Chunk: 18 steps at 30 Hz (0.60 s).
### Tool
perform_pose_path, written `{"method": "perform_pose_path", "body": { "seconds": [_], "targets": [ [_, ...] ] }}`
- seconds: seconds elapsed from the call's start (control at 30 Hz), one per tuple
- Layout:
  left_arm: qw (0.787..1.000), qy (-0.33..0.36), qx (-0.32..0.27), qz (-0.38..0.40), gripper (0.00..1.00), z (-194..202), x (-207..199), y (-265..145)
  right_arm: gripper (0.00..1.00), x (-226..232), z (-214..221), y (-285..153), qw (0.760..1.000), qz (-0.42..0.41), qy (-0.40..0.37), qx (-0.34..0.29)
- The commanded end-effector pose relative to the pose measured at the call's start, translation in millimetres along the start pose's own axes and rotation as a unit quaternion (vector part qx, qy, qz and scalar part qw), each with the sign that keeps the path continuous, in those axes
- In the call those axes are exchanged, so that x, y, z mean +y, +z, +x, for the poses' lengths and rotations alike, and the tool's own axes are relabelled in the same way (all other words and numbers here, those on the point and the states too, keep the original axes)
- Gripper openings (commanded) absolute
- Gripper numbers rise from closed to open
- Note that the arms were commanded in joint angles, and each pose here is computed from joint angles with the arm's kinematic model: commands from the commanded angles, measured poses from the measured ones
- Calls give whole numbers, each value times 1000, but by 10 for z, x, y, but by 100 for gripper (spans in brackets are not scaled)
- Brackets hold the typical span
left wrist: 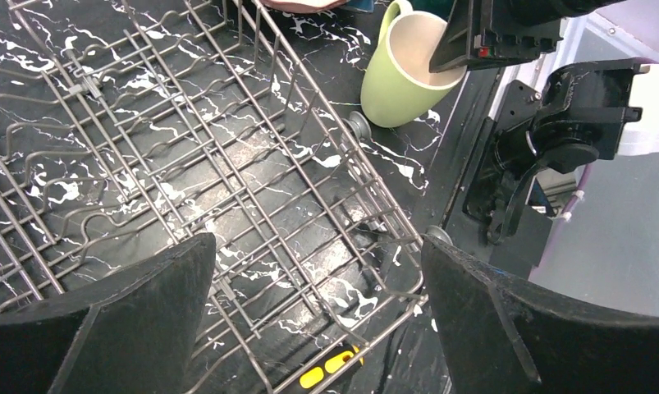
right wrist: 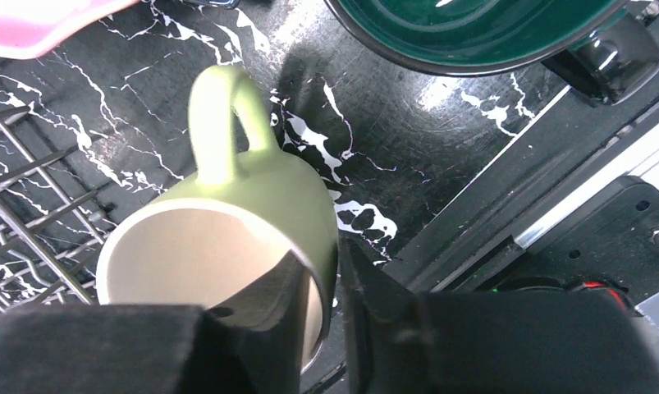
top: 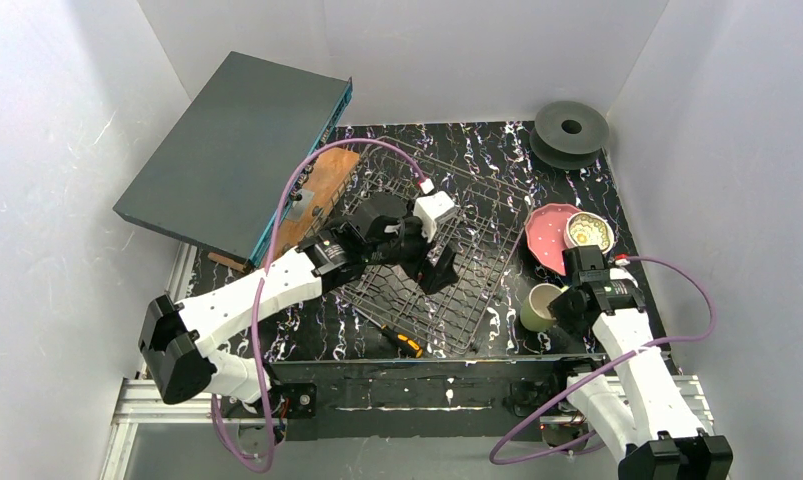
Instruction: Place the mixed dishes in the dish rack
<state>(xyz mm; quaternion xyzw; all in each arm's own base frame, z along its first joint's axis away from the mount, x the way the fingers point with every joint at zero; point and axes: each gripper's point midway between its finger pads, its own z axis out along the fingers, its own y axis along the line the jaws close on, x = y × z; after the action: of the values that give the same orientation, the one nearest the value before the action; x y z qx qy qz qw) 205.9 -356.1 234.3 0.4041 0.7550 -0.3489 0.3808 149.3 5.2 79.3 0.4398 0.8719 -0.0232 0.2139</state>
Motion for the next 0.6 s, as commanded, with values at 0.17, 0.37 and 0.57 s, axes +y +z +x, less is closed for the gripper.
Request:
{"method": "perform_pose_path", "body": {
  "seconds": [0.17,0.37,0.57],
  "targets": [
    [997,69,2,-23,95,25,-175,0,12,-124,-176,-289,999,13,30,-37],
    [997,65,4,-32,95,7,-162,-19,1,5,-402,-682,996,-46,7,-74],
    [998,50,2,-35,95,-11,-164,-9,1,426,-613,-1239,979,-169,-58,-96]
  ]
}}
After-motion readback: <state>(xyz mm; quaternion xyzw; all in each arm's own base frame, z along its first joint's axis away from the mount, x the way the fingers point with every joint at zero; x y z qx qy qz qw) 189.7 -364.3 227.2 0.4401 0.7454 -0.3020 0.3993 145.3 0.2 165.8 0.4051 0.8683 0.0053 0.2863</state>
